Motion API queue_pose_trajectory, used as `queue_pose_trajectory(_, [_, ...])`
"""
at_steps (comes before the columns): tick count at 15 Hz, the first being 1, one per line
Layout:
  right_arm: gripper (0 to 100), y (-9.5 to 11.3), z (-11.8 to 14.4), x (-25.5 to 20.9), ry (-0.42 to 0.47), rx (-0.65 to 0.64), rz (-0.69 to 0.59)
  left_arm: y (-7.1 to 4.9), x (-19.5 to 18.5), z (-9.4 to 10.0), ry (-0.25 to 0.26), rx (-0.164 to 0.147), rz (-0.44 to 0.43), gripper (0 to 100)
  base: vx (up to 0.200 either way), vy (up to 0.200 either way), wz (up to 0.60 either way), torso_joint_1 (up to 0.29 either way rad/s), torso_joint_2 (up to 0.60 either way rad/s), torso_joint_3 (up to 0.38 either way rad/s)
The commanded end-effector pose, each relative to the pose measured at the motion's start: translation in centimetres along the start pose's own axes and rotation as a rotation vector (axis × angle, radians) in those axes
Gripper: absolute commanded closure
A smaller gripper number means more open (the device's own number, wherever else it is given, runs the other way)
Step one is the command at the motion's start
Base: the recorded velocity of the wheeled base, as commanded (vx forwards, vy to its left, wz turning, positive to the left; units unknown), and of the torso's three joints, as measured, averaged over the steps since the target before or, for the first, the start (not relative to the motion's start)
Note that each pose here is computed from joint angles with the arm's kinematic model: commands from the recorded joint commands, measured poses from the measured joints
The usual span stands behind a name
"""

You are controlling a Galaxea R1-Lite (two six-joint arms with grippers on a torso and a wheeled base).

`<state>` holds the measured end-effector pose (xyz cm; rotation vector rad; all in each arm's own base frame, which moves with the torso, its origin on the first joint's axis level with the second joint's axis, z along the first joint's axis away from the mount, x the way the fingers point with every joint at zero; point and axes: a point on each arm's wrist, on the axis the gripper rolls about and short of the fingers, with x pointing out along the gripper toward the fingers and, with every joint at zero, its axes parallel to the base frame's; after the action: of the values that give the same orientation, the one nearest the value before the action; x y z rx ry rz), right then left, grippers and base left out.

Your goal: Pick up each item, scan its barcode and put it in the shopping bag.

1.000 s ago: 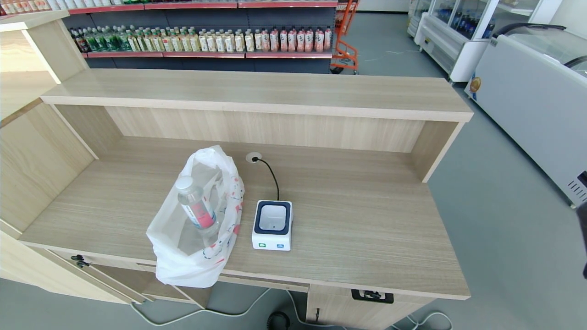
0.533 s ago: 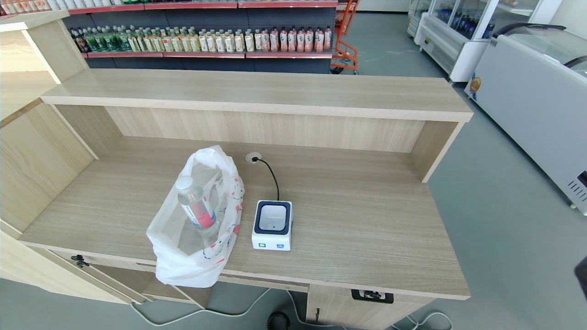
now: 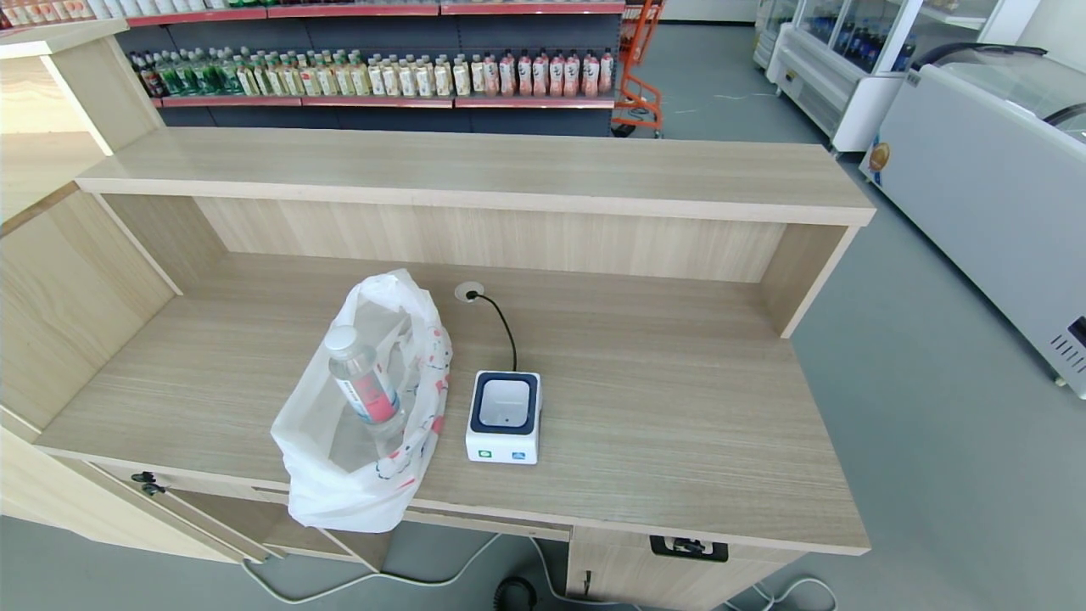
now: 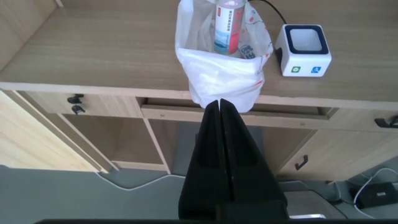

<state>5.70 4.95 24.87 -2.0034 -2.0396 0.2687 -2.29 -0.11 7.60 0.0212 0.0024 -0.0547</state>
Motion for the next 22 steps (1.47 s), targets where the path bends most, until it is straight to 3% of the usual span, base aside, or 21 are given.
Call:
queue_pose_trajectory(1, [100,-0.1,0.1,0.0,-0.002,0.003,0.000,0.0,0.0,0.0,0.000,0.000,0.001,100,0.000,0.000,0.00,0.000,0.00,0.000])
queue_pose_trajectory(4, [100,0.1,0.2,0.0,-0.011,0.040,0.012,0.0,0.0,0.0,0.000,0.000,-0.001,100,0.000,0.000,0.00,0.000,0.00,0.000])
queue_pose_trajectory(5, [100,1.1,-0.6,0.1,-0.003,0.140,0.072,0.0,0.0,0.0,0.000,0.000,-0.001,100,0.000,0.000,0.00,0.000,0.00,0.000])
queue_pose_trajectory(7, [100,3.4,-5.0,-1.6,0.200,0.378,0.343,0.0,0.0,0.0,0.000,0.000,-0.001,100,0.000,0.000,0.00,0.000,0.00,0.000])
queue_pose_trajectory(8, [100,3.3,-6.5,-2.7,0.313,0.467,0.432,0.0,0.0,0.0,0.000,0.000,0.001,100,0.000,0.000,0.00,0.000,0.00,0.000])
queue_pose_trajectory(11, [100,3.8,-4.3,-3.2,0.453,0.908,0.442,0.0,0.0,0.0,0.000,0.000,-0.001,100,0.000,0.000,0.00,0.000,0.00,0.000])
queue_pose_trajectory(13, [100,3.5,-3.6,-3.7,0.622,1.011,0.515,0.0,0.0,0.0,0.000,0.000,-0.001,100,0.000,0.000,0.00,0.000,0.00,0.000])
queue_pose_trajectory(14, [100,3.6,-3.5,-3.7,0.634,1.025,0.521,0.0,0.0,0.0,0.000,0.000,-0.001,100,0.000,0.000,0.00,0.000,0.00,0.000])
queue_pose_trajectory(15, [100,4.8,-2.3,-3.9,0.754,1.359,0.516,0.0,0.0,0.0,0.000,0.000,0.001,100,0.000,0.000,0.00,0.000,0.00,0.000])
queue_pose_trajectory(17, [100,4.8,-2.3,-4.0,0.860,1.659,0.491,0.0,0.0,0.0,0.000,0.000,0.001,100,0.000,0.000,0.00,0.000,0.00,0.000])
queue_pose_trajectory(19, [100,4.5,-2.2,-3.9,1.024,2.083,0.422,0.0,0.0,0.0,0.000,0.000,-0.001,100,0.000,0.000,0.00,0.000,0.00,0.000])
queue_pose_trajectory(20, [100,4.5,-2.6,-3.8,1.194,2.285,0.333,0.0,0.0,0.0,0.000,0.000,0.001,100,0.000,0.000,0.00,0.000,0.00,0.000])
queue_pose_trajectory(22, [100,4.5,-4.0,-3.6,1.473,2.699,-0.074,0.0,0.0,0.0,0.000,0.000,-0.001,100,0.000,0.000,0.00,0.000,0.00,0.000])
